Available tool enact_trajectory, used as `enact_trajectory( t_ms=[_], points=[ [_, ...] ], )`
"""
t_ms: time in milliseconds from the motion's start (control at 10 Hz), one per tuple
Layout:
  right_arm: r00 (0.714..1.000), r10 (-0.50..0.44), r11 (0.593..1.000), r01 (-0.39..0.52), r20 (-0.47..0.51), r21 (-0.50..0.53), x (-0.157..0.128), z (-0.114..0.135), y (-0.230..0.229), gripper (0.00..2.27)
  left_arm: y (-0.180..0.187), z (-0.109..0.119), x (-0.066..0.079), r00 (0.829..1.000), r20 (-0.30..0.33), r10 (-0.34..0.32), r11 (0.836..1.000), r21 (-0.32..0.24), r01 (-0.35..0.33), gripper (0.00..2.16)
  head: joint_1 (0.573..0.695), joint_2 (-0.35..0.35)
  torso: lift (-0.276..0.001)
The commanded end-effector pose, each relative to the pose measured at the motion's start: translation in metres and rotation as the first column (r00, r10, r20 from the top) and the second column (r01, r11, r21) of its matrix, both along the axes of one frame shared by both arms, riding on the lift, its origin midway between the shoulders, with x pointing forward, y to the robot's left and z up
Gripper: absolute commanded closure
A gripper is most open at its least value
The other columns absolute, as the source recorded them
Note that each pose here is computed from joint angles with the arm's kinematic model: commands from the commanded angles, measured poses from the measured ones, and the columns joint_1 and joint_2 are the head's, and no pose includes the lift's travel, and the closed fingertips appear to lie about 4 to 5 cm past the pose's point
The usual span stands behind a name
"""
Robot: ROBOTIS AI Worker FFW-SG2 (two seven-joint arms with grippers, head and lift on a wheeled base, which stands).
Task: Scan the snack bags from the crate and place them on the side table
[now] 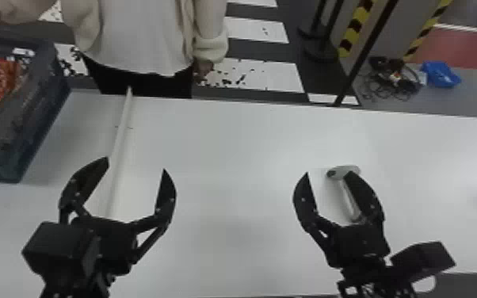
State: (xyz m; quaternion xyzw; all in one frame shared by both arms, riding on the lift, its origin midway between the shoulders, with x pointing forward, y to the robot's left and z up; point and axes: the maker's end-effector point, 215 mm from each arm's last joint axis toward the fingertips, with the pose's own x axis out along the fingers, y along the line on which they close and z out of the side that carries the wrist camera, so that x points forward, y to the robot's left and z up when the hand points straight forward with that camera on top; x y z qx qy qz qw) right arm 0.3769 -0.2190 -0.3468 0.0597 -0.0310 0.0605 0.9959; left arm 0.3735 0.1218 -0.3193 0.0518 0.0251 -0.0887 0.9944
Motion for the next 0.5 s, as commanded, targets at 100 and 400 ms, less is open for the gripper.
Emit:
enact_trajectory(
  t_ms=[100, 400],
  points=[
    [1.000, 0.002, 1.000, -0.002, 0.000, 0.001, 0.0013, 0.0003, 0.0009, 0.07, -0.0002, -0.0014, 0.0004, 1.000, -0.005, -0.003, 1.000, 0.002, 0.003, 0.09, 0.695, -0.148, -0.094],
    [1.000, 0.002, 1.000, -0.002, 0.000, 0.001, 0.0017, 0.0000, 0.0009, 0.07, 0.0018, -0.0019, 0.0013, 1.000, -0.006, -0.001, 1.000, 0.004, 0.001, 0.09, 0.695, -0.146, -0.094]
  ],
)
